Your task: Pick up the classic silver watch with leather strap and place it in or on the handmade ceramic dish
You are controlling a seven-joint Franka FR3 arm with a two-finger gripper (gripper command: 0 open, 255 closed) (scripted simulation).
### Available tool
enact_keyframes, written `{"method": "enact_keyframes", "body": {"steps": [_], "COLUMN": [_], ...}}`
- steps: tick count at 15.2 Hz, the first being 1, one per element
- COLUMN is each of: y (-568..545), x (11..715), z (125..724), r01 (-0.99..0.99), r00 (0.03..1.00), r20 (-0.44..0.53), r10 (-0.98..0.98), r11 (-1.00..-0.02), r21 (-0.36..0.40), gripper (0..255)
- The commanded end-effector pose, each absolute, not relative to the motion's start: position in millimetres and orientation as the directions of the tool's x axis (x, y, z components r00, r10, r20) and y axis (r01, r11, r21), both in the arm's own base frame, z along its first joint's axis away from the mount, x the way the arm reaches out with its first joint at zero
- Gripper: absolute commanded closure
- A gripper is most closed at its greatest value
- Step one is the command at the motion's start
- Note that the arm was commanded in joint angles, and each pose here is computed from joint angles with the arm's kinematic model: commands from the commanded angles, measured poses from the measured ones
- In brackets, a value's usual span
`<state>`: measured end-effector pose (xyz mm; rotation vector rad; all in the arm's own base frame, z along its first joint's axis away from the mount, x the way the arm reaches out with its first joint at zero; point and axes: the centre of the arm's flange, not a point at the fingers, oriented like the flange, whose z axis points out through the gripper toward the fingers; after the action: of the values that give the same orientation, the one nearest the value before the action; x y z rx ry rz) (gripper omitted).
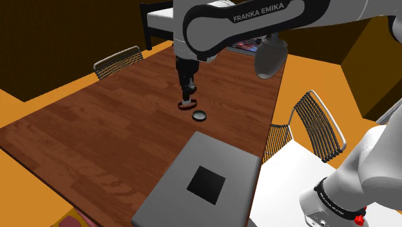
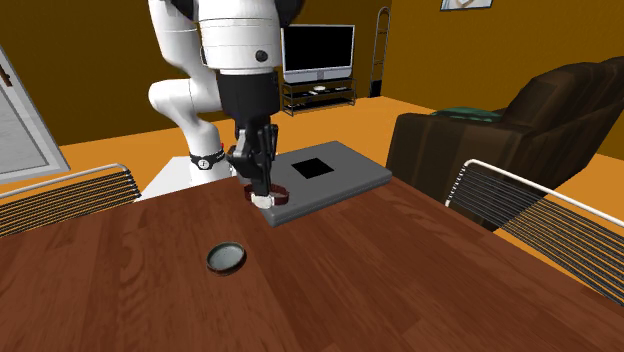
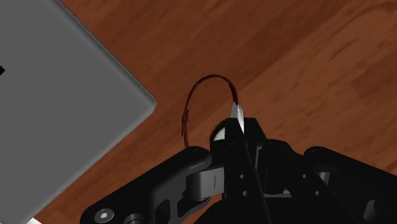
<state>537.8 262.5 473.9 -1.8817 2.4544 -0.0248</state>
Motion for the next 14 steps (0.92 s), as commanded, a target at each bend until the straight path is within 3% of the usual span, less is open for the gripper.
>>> {"method": "enact_keyframes", "body": {"steps": [1, 6, 14], "y": [239.2, 179.2, 179.2], "x": [545.2, 557.4, 557.4], "z": [475.1, 482.1, 439.9], "r01": [-0.965, -0.965, -0.965], "r00": [-0.257, -0.257, -0.257], "r20": [-0.029, -0.029, -0.029], "r10": [-0.966, -0.966, -0.966], "r11": [0.258, 0.258, 0.258], "r21": [-0.042, -0.042, -0.042], "gripper": [255, 255, 255]}}
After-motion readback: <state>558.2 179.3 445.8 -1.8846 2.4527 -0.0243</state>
